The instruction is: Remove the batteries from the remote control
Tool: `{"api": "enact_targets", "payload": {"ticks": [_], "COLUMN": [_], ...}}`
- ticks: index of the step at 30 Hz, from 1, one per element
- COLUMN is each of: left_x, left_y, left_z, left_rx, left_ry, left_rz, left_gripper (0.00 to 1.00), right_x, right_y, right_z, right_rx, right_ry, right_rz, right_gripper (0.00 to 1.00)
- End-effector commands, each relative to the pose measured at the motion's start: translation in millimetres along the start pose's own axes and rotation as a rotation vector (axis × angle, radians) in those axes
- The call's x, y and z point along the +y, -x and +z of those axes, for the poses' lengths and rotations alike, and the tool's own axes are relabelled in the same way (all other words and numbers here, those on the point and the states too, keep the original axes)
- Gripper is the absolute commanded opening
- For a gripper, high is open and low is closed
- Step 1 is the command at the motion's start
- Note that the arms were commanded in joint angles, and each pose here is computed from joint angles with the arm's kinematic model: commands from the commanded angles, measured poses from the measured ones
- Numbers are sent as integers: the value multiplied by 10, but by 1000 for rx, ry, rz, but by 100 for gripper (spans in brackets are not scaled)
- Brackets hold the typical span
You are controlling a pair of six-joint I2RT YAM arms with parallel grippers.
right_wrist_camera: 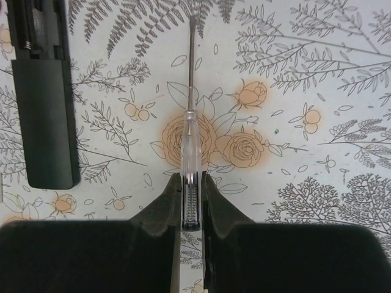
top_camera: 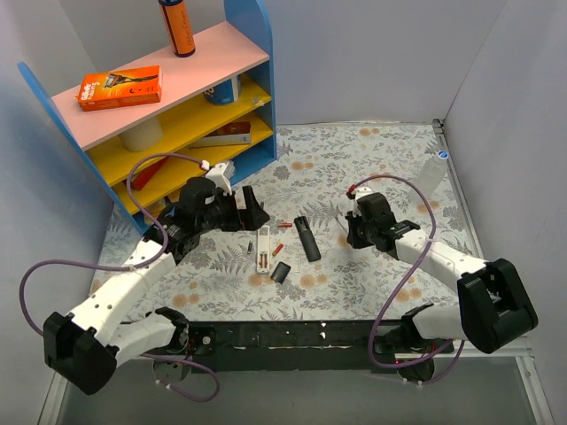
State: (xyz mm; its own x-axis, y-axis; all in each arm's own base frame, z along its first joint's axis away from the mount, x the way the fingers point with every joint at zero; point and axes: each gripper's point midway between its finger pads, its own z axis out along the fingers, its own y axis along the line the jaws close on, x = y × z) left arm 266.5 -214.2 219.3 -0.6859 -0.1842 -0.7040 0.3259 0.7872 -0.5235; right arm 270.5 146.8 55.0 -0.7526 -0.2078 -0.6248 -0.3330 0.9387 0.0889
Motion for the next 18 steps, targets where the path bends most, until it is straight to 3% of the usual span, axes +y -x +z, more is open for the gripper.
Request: {"api": "enact_targets", "payload": {"ticks": [1,9,11,13,17,18], "left_x": [82,265,270,235,165,157], "left_y": [-77,68,71,75,103,108], "left_z": [-160,-364,-408,-432,-484,-498], "left_rx": [-59,-201,-211,-216,-236,-239], "left_ry": [-9,83,85,70,39,37], "left_rz": [66,103,112,107,98,94], "left_gripper": [98,98,98,98,98,98], "right_x": [-14,38,27,28,64,91], "right_y": [-447,-445,-391,-317,51,72], "right_z": [109,45,7,-76,-350,-447], "right_rx": [84,71,61,47,-20,-20], "right_ry": [-5,16,7,9,22,37], "right_rz": [54,89,86,69,30,22], "right_gripper": [11,28,38,57,66,75]}}
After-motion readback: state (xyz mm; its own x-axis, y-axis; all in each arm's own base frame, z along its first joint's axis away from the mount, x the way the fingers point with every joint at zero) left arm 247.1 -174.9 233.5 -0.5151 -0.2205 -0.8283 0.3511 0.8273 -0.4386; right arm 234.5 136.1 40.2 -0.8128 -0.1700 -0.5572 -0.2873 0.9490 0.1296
